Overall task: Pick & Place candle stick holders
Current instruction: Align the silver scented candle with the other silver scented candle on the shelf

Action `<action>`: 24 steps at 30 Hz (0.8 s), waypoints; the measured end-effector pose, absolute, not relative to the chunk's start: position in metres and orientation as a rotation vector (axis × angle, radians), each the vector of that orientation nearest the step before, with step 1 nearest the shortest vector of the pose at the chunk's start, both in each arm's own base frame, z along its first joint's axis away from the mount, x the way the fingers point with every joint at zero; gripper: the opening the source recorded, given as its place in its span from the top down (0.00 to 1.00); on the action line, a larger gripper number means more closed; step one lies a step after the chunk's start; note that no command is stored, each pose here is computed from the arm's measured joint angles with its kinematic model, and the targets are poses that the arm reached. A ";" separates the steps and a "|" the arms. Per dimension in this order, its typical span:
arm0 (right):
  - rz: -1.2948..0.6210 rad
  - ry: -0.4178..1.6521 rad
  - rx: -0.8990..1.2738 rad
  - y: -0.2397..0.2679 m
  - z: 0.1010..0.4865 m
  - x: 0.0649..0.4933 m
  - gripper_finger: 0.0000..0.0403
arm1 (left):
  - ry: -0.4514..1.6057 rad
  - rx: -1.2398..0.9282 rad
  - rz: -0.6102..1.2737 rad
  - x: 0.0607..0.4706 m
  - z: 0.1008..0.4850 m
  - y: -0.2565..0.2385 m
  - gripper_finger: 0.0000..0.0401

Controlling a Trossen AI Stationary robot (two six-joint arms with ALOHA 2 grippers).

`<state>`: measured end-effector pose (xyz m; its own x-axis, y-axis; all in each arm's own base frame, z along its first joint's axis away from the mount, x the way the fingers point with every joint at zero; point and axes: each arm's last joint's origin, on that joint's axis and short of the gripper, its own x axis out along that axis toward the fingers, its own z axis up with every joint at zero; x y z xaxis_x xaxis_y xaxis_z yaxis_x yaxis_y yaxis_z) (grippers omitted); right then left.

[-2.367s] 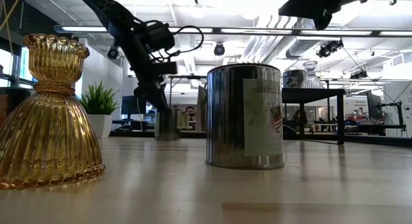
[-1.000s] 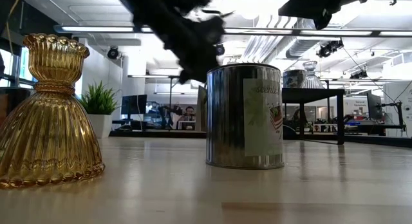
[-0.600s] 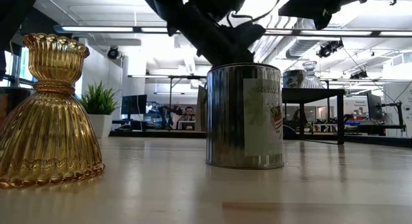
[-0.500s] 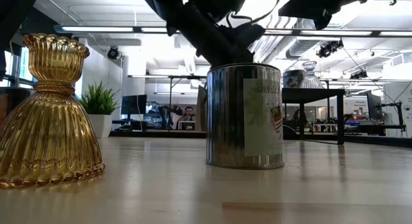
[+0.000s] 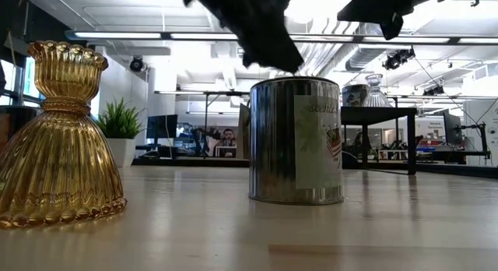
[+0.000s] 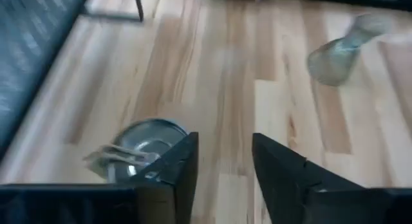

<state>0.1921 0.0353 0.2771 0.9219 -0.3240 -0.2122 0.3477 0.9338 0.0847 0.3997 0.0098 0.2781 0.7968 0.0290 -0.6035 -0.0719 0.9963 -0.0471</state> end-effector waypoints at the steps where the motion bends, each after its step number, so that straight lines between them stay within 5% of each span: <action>1: -0.352 0.214 0.147 0.035 0.279 0.191 1.00 | 0.638 -0.053 0.040 0.391 0.282 0.009 0.72; 7: -0.437 0.323 0.304 0.035 0.291 0.194 1.00 | 0.494 -0.082 -0.078 0.337 0.267 0.003 0.98; 19: -0.738 0.585 0.762 0.052 0.258 0.245 0.99 | 0.206 -0.175 0.124 0.233 0.209 0.037 0.99; 24: -0.848 0.598 0.939 0.052 0.240 0.260 0.88 | 0.149 -0.220 0.155 0.210 0.193 0.068 0.99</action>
